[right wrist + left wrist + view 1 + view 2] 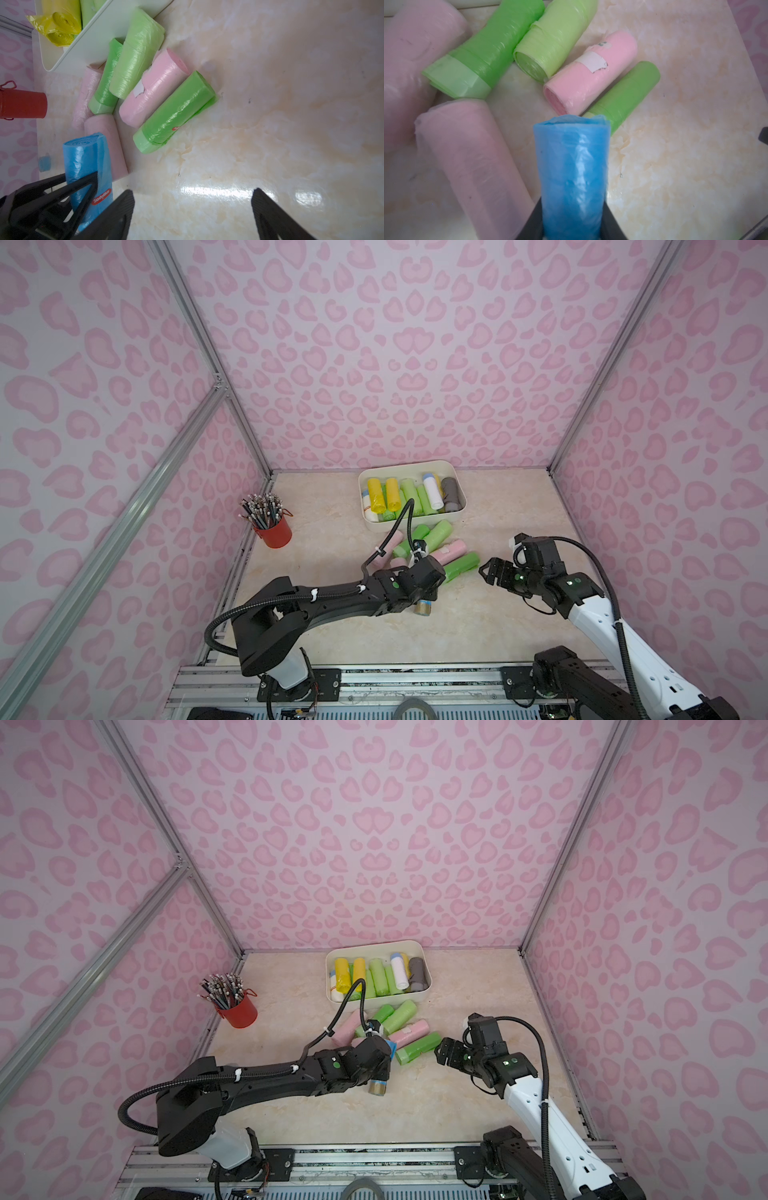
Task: Put the roll of trash bags into the storage box
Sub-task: Pick up the roll of trash bags from the center of the board, then place the roll of trash bags in the storage box.
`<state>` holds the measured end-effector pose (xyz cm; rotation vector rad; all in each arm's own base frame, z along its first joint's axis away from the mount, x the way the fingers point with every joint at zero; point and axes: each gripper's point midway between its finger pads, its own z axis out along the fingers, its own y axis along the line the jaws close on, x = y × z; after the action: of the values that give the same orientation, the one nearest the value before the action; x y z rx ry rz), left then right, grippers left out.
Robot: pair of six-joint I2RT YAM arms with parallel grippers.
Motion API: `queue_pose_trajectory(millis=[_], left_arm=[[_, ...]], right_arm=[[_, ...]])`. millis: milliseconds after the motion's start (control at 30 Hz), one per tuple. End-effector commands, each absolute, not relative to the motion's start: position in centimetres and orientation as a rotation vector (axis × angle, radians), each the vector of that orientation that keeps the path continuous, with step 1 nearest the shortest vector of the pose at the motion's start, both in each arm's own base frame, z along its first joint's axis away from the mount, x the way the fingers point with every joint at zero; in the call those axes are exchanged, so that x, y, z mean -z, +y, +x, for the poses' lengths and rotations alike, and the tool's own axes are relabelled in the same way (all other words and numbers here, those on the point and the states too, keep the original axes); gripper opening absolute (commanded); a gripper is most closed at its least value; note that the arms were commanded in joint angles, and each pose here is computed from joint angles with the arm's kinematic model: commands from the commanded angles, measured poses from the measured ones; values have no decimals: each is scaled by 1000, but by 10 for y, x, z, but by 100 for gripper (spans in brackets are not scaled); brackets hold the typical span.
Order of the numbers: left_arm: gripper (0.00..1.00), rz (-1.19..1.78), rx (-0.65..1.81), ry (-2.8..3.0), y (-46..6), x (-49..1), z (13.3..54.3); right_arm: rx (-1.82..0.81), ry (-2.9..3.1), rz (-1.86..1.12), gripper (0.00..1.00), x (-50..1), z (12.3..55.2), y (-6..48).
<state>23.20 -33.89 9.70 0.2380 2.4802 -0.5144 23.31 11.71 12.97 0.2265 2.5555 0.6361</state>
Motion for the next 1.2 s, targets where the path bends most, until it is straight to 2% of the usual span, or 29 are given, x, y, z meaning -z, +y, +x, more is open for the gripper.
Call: queue_pose_trajectory(millis=[0, 567, 1167], left_arm=[[30, 172, 602, 2416, -343, -122, 250], [28, 31, 630, 2207, -307, -200, 347], [27, -7, 647, 2107, -297, -232, 421]], right_arm=[[-634, 2558, 243, 90, -128, 232, 116], [-737, 2533, 255, 90, -135, 248, 132], [-792, 2504, 224, 91, -148, 271, 146]])
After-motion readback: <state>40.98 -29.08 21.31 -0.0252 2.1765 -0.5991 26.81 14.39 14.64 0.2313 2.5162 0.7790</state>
